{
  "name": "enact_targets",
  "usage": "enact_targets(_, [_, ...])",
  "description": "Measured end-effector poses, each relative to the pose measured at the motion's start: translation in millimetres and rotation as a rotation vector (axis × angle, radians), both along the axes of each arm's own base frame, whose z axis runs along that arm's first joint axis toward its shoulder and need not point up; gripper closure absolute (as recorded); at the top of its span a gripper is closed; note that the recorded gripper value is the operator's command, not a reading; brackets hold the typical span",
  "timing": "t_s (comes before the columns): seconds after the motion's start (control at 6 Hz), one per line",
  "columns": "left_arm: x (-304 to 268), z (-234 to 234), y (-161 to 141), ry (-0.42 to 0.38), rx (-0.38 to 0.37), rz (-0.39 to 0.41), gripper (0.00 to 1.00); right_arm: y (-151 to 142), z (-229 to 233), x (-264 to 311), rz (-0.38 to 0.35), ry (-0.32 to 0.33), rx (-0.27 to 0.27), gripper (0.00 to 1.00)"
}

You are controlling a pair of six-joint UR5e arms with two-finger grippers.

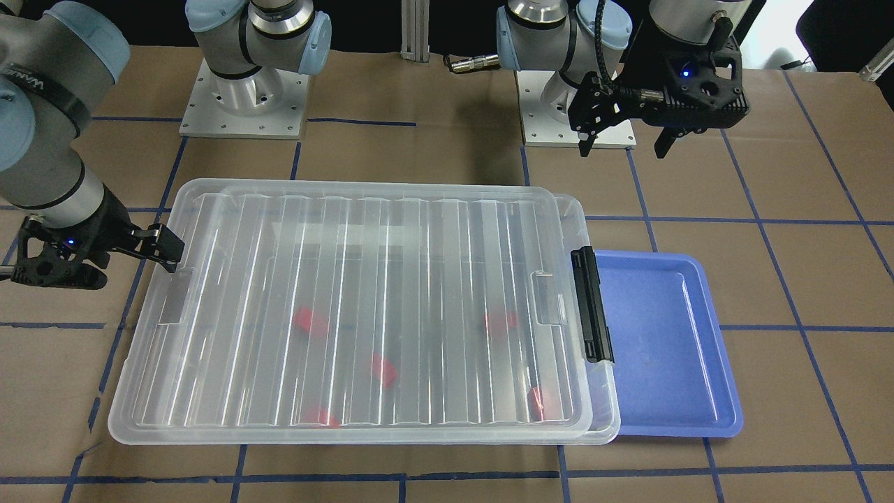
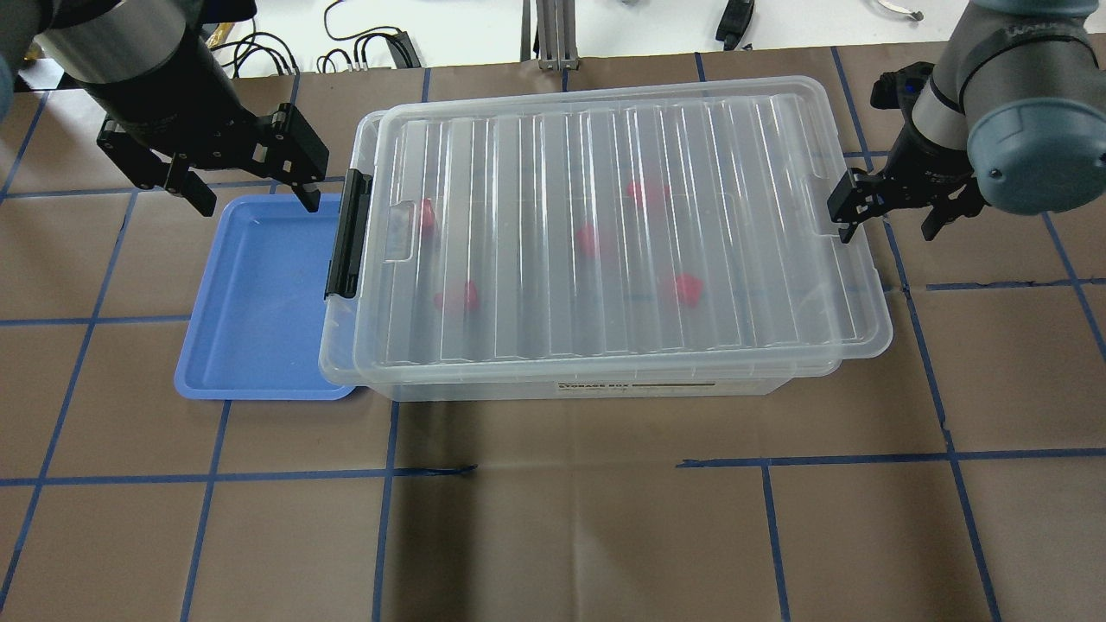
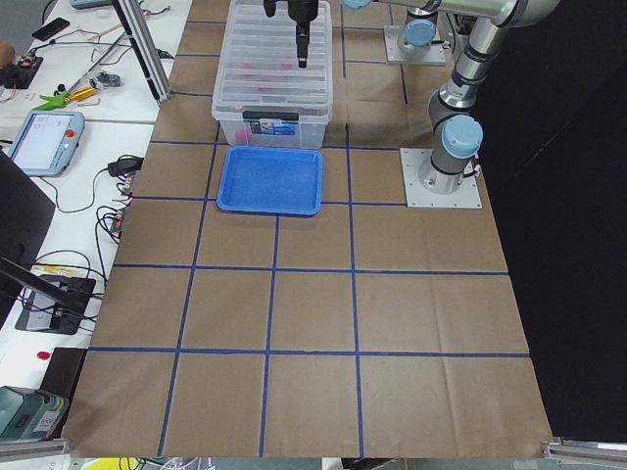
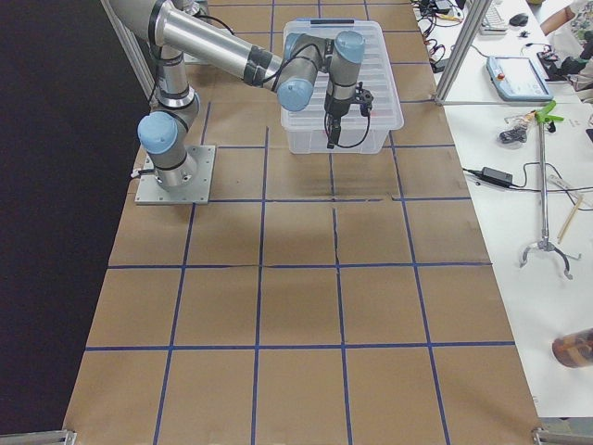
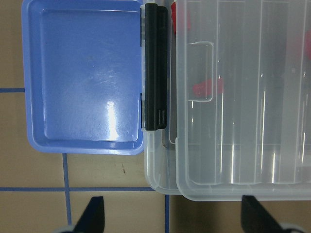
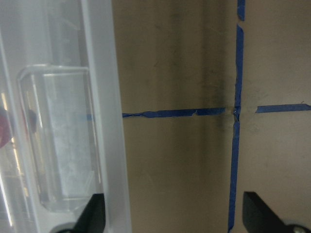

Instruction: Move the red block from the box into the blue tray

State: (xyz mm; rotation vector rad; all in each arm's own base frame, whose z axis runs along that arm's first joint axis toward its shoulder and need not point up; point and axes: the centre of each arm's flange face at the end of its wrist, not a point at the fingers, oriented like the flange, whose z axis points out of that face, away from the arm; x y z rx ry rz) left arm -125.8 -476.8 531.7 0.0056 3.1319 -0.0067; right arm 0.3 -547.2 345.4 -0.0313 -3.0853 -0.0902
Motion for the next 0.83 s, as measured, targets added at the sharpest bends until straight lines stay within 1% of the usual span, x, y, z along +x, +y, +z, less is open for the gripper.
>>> enact_targets(0.17, [-0.1,0.0,0.0,0.001,0.0,-0.006,0.02,-2.2,-1.1,-14.2,0.025,0.001,-0.007,0.0])
enact_targets(0.5, [-0.7,-1.0,-0.6,0.005,0.003,-0.032,0.02,-4.5,-2.9,-51.8,0.05,0.009,-0.019,0.0])
enact_targets(0.67, [-1.2,-3.0,-2.0,0.007,0.007,-0.081,0.02,-3.8,-2.2,-73.0,0.055,0.026,-0.024,0.0])
enact_targets(0.83, [-1.3,-6.4,-4.6,0.008,0.015,-0.182,0.02,-1.4,-0.8,-95.1,0.045,0.043,-0.026,0.0])
